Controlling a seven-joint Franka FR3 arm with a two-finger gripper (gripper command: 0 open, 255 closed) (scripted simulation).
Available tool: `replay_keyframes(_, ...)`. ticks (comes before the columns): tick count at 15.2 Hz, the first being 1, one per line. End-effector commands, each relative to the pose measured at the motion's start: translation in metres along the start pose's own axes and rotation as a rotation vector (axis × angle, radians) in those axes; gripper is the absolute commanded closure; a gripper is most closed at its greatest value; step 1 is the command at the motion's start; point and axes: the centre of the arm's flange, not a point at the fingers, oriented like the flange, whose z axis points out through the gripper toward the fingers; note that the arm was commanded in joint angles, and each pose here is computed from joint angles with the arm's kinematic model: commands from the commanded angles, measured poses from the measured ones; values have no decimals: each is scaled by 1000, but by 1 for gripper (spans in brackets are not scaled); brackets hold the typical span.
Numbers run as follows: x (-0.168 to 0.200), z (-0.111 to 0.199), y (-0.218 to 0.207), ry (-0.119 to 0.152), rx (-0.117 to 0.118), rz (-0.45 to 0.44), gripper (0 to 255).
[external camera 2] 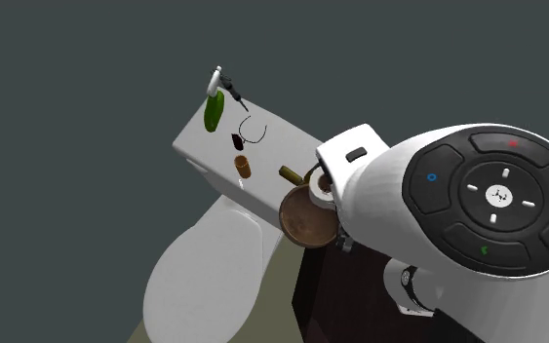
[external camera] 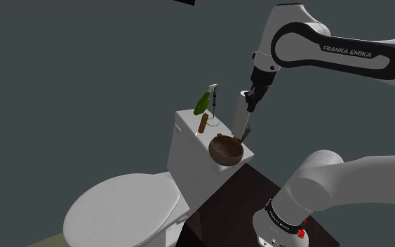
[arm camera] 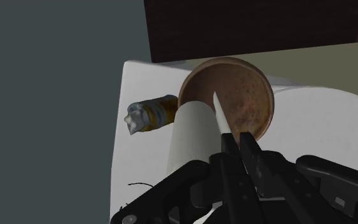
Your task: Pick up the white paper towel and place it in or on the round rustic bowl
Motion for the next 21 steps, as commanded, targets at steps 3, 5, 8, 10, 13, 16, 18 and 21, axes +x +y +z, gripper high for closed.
replay_keyframes(3,0,22,-3,0,0,0,255)
replay_keyframes(5,1,32,-5,0,0,0,255)
replay_keyframes(8,1,48,-7,0,0,0,255)
replay_keyframes(10,1,48,-7,0,0,0,255)
replay_keyframes(13,1,48,-7,0,0,0,255)
replay_keyframes(16,1,48,-7,0,0,0,255)
replay_keyframes(18,1,48,-7,0,0,0,0)
replay_keyframes(21,1,48,-7,0,0,0,0)
